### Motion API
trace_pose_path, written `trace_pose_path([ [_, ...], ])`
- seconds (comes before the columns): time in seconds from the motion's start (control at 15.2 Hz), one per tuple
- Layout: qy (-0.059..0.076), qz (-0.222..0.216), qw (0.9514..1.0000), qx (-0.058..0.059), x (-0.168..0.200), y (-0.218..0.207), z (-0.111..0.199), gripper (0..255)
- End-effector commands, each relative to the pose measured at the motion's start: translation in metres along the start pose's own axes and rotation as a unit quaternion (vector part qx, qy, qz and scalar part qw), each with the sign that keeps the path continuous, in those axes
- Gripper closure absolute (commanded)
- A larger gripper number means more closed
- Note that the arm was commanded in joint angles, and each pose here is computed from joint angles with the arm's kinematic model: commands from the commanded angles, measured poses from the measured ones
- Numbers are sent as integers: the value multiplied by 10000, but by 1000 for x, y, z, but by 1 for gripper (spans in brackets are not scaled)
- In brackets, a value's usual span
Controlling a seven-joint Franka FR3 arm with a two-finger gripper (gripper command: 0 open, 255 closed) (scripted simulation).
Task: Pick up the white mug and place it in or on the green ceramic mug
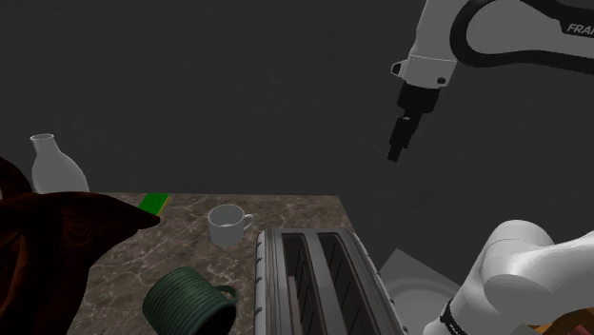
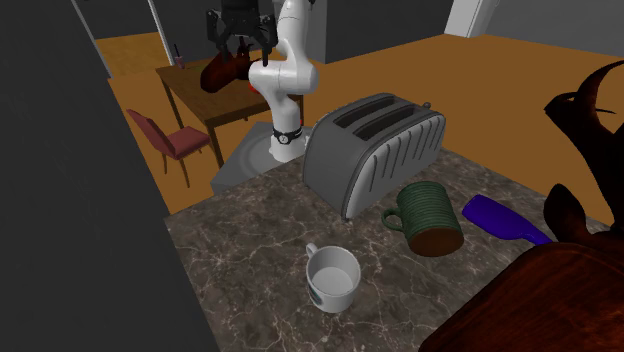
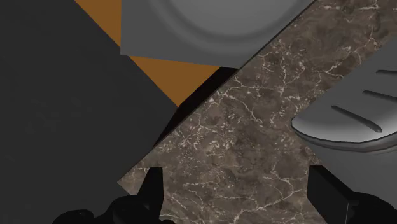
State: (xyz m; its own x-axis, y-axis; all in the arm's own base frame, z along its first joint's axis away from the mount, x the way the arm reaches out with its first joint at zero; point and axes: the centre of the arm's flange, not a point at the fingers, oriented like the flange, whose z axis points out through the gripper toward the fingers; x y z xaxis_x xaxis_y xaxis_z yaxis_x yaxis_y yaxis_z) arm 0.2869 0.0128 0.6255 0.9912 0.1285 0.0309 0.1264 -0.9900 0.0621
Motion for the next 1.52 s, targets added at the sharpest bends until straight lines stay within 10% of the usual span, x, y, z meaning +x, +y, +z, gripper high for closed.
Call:
trace_pose_path([
  [0.0, 0, 0, 10000, 0, 0, 0, 0, 0],
  [1.45, 163, -3, 9999, 35, 192, -161, 139, 0],
])
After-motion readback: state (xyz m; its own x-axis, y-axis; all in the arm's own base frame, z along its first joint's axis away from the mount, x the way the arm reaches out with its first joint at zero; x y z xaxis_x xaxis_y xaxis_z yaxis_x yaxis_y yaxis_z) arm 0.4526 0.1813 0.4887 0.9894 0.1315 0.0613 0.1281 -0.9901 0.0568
